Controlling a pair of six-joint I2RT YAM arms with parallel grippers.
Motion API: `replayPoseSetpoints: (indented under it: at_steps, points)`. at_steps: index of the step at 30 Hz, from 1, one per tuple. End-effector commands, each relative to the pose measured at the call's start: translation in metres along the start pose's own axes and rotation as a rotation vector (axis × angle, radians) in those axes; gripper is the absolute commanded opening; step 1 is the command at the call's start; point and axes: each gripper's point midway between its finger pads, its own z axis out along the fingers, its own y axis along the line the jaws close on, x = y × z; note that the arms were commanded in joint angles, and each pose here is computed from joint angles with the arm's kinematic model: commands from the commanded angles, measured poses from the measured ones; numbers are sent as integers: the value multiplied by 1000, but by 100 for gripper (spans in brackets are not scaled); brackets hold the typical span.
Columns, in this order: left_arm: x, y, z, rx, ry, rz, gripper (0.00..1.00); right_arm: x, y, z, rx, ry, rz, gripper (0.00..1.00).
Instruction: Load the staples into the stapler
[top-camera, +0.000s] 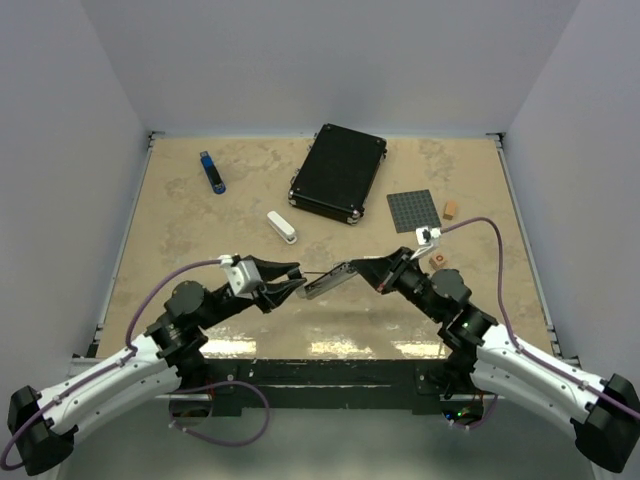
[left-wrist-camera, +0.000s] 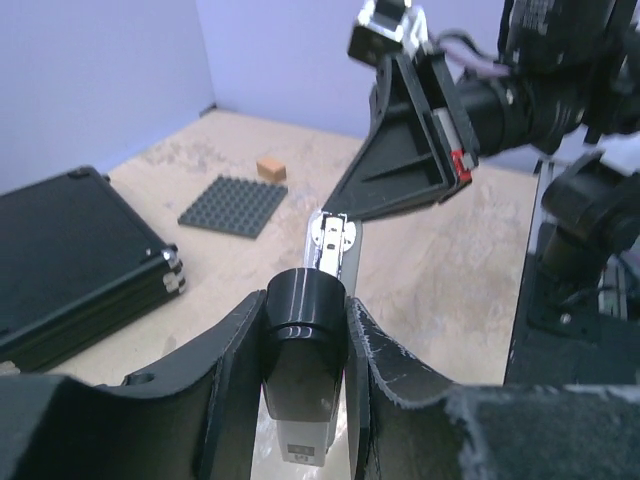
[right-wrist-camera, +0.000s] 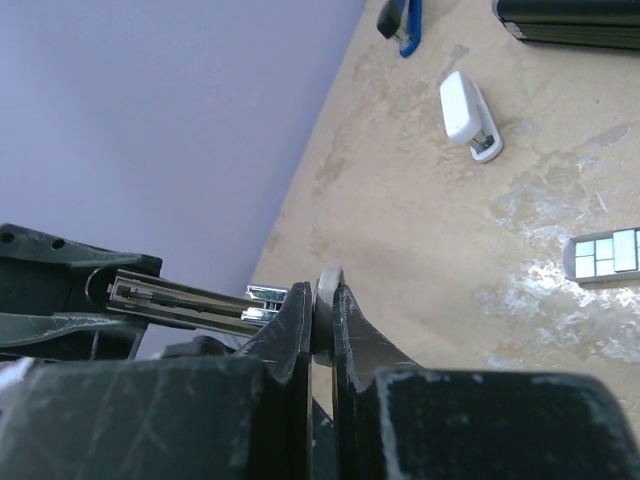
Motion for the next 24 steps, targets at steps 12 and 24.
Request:
replayPoseSetpoints:
  at_steps: [12, 24]
  points:
    - [-157, 47, -98, -335, -766, -159, 0, -51, -9, -56, -111, -360, 390, 0]
    - [-181, 51, -133, -345, -1000, -254, 0, -41, -32, -61, -129, -375, 718, 0]
